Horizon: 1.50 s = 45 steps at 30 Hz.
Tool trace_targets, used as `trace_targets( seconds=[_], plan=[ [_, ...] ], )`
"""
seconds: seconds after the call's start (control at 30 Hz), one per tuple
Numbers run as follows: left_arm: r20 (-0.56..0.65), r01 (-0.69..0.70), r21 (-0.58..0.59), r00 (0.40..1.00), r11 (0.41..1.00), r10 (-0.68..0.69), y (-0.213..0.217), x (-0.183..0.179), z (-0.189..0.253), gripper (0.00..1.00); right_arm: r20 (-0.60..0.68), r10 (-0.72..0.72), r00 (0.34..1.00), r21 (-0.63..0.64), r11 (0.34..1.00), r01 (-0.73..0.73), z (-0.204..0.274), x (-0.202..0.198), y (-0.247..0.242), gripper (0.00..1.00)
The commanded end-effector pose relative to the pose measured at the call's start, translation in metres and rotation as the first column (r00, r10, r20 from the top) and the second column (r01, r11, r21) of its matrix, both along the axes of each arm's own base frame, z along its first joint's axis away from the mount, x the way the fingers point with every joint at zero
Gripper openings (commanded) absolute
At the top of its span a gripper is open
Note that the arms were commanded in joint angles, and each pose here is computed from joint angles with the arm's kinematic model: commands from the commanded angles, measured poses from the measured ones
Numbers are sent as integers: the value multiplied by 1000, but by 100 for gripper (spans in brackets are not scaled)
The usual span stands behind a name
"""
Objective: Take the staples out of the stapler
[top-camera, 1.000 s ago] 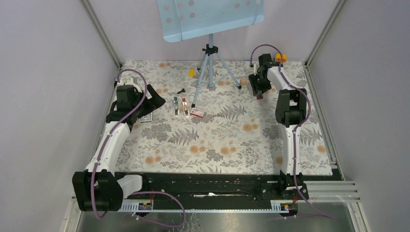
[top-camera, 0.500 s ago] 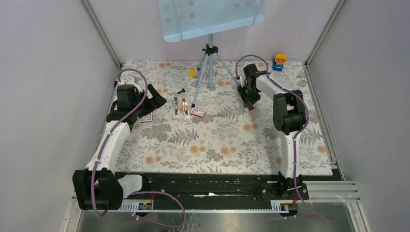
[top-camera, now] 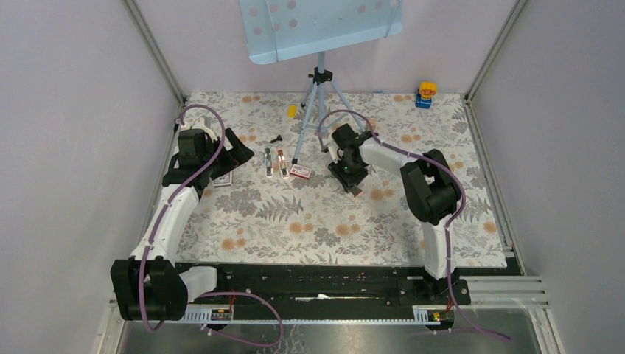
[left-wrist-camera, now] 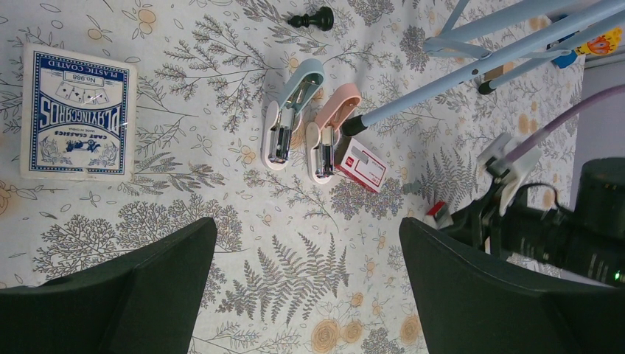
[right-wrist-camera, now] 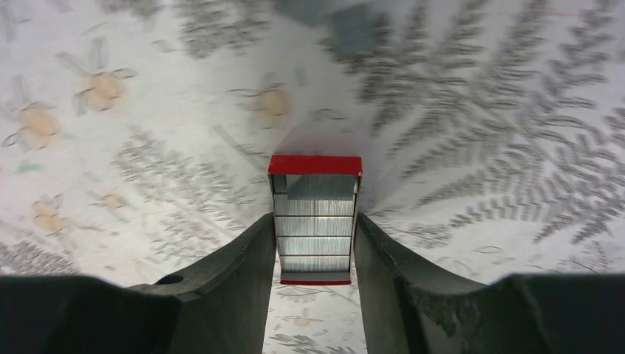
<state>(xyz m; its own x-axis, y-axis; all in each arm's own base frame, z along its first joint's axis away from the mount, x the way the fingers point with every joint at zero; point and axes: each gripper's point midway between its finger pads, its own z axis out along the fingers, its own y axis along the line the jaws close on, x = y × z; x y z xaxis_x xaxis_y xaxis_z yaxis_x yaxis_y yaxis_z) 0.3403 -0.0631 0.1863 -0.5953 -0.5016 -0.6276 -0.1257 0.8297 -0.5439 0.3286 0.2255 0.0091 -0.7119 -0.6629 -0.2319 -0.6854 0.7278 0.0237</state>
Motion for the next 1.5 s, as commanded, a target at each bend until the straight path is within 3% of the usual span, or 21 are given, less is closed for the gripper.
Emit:
trace_targets(
  seconds=[0.0,0.53,0.73,0.9,1.17,1.33,1.47],
  plan=[
    [62,-11,18,998,1000,10,4,5,10,99,-66,115,991,48,993,-112,-8,-40,24,49],
    [51,-99,79,994,992,95,22,-1,6,99,-27,476,879,67,878,-473,-9,-94,85,50],
    [47,-104,83,994,991,101,23,-3,4,99,-63,508,859,88,860,-502,-7,-104,85,57],
    [48,-104,77,994,992,101,23,-4,3,99,-12,496,868,143,860,-489,7,-100,98,70],
    [37,-121,72,992,990,119,27,-4,1,99,215,296,931,294,889,-350,77,-60,129,76],
    [15,-125,62,992,990,125,29,-5,-8,99,290,-20,957,444,888,-117,123,-16,121,80],
    [-4,-120,47,993,992,121,27,-6,-16,99,289,-291,912,490,864,120,138,21,103,80]
  ],
)
